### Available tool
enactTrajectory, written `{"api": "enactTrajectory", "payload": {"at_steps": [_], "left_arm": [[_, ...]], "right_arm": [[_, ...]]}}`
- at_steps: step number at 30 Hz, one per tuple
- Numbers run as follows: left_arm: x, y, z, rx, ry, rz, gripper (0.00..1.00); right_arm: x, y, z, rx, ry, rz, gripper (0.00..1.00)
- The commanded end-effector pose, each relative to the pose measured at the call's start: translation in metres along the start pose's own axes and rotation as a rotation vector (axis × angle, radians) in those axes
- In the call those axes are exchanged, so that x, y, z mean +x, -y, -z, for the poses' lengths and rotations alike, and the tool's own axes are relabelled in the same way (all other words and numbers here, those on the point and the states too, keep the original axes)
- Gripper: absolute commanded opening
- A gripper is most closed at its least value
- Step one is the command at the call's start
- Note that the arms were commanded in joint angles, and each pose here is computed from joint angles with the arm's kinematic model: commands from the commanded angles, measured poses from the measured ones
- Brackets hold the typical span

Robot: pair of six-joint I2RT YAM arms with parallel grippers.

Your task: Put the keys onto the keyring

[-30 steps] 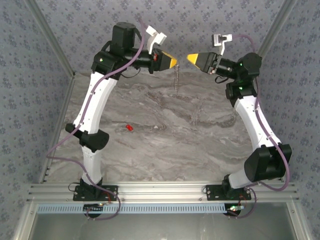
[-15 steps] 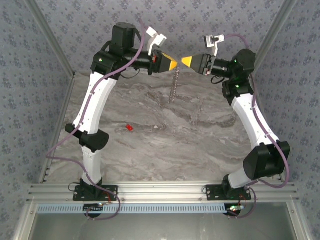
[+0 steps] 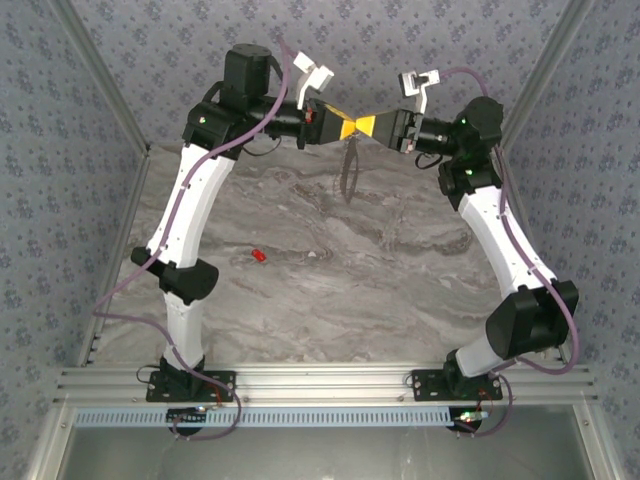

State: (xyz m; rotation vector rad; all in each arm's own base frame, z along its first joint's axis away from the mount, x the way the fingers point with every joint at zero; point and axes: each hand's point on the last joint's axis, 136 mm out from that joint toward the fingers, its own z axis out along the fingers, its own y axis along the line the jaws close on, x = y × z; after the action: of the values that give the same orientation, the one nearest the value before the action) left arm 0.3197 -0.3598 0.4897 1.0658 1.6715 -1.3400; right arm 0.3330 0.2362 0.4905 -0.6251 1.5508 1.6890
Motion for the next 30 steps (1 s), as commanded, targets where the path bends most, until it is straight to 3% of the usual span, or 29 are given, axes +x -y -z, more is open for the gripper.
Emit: {"api": "enactTrajectory", "payload": {"at_steps": [1,5,11,15,17,20,30], "left_arm": [[-0.011,0.015,0.0,0.051,0.031,-0.053,0.0],[-0.011,0.015,0.001,0.049,0.03,-0.053,0.0],[-0.017,0.014,0.004,0.016,0.048,-0.049,0.0],[-0.03,0.008,0.013,-0.063,0.097,-0.032,0.2],[-0.039,0.005,0.018,-0.101,0.13,-0.014,0.35],[-0.05,0.001,0.024,-0.153,0.179,0.018,0.44],[-0.073,-0.002,0.02,-0.182,0.297,0.178,0.48]], "right_arm": [[-0.005,-0.007,-0.001,-0.014,-0.001,0.029,0.09],[-0.005,-0.007,0.0,-0.015,-0.001,0.027,0.0],[-0.006,-0.008,0.002,-0.012,0.021,0.027,0.0],[-0.019,-0.002,0.014,0.017,0.113,0.02,0.0],[-0.027,-0.001,0.02,0.025,0.163,0.023,0.0],[-0.038,-0.001,0.025,0.034,0.221,0.027,0.0],[-0.075,-0.005,0.036,0.06,0.451,0.035,0.0]]}}
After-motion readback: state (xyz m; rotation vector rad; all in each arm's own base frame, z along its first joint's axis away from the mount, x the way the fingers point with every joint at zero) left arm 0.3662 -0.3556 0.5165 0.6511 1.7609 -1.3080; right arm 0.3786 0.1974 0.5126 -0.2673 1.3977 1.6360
